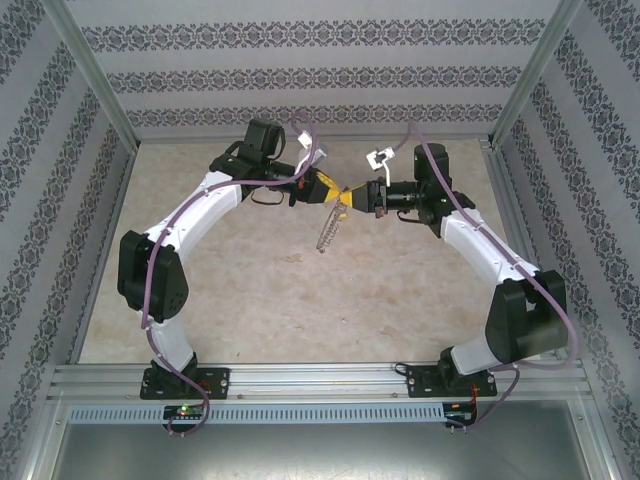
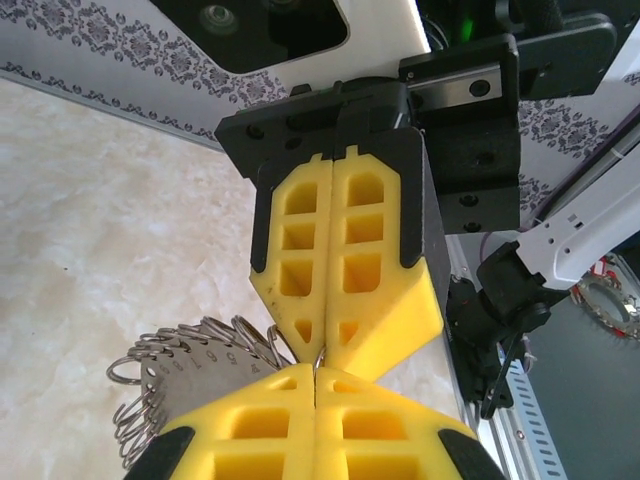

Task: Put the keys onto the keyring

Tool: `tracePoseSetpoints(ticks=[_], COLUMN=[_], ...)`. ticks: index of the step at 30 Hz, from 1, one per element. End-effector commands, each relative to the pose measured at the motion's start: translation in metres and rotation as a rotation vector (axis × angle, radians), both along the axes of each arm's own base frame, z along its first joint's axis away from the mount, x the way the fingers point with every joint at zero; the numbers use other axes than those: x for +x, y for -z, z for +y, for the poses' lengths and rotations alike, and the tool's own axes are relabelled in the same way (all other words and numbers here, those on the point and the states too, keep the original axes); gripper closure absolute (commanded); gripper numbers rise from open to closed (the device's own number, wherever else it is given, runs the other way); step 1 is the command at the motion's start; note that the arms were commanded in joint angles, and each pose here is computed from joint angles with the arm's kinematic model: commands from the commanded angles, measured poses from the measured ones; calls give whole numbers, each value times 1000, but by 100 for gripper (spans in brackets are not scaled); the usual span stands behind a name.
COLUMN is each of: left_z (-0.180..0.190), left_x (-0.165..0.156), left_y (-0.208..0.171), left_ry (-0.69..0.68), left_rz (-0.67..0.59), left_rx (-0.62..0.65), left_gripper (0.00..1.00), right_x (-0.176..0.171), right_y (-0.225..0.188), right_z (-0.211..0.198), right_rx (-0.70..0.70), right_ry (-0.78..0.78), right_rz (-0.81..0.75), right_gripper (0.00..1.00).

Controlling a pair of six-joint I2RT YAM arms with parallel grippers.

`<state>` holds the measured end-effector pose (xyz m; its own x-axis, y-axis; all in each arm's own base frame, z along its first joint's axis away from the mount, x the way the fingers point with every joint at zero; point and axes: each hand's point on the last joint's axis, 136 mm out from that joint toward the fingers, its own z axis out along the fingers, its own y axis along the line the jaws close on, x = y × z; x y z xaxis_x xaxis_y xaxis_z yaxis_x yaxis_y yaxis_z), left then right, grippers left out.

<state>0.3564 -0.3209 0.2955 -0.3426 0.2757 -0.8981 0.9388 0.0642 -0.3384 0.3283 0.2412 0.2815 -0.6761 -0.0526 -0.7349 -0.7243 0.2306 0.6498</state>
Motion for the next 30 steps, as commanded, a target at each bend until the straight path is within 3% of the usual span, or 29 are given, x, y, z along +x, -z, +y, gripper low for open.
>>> tracePoseSetpoints(ticks=[1,6,11,22,30], left_z=[3,25,45,59,56], left_x=[-2,7,12,13,3], left_y=[-32,-48,-63,-61,-56], left_ry=[18,-12,-44,-15,71], left_rz=[-69,-110,-159,-148,-82], left_rx=[-42,-21,9,30,-17], left_gripper=[97,75,67,60,57], right_x=[8,8,7,8,1], right_y=[-1,-3,-10,-44,-50], right_z=[1,2,0,8,14], right_rx=[-104,-318,-517,-765,-749], right_ry=[15,-23,-109,-255,-290], right_rz=[-45,-133,-208,-374,-428], right_gripper=[100,100,100,100,100])
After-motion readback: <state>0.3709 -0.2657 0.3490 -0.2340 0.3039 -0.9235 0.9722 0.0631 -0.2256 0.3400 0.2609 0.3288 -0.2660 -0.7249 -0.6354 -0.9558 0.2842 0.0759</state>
